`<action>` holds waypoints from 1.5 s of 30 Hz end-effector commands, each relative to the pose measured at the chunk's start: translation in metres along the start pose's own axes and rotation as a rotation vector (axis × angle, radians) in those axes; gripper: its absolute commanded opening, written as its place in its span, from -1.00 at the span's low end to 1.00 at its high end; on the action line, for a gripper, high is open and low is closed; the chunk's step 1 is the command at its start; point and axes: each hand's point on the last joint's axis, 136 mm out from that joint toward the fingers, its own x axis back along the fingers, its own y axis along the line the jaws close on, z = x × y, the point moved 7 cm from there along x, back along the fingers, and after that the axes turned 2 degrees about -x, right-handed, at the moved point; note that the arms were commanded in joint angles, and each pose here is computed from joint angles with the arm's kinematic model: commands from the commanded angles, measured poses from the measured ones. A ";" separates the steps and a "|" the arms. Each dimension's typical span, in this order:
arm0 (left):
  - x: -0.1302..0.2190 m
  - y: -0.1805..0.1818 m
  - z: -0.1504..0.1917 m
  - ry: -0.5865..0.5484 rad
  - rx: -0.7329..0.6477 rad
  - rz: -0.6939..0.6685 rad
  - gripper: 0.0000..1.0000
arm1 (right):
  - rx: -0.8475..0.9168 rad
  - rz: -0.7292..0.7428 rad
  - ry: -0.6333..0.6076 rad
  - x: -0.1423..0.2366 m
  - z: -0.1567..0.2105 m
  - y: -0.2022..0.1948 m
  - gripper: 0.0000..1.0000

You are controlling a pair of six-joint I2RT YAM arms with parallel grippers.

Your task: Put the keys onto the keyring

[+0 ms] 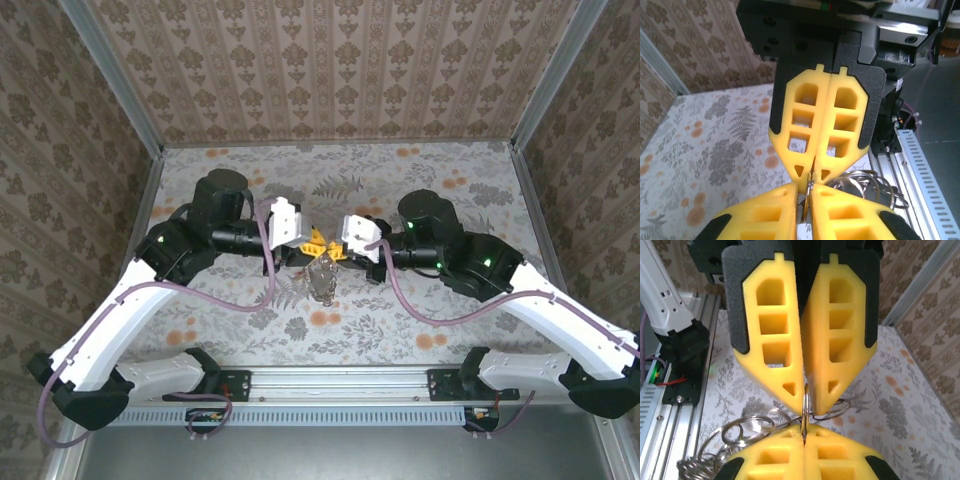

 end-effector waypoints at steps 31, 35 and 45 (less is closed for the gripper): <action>0.017 -0.012 -0.022 -0.458 -0.037 0.166 -1.00 | 0.049 -0.060 -0.237 0.013 -0.020 0.011 -0.64; 0.018 -0.012 -0.023 -0.485 -0.042 0.160 -1.00 | 0.047 -0.047 -0.258 0.015 -0.022 0.010 -0.84; -0.001 -0.013 -0.003 -0.059 -0.038 -0.006 -0.80 | 0.053 0.058 -0.133 0.019 -0.018 -0.003 -1.00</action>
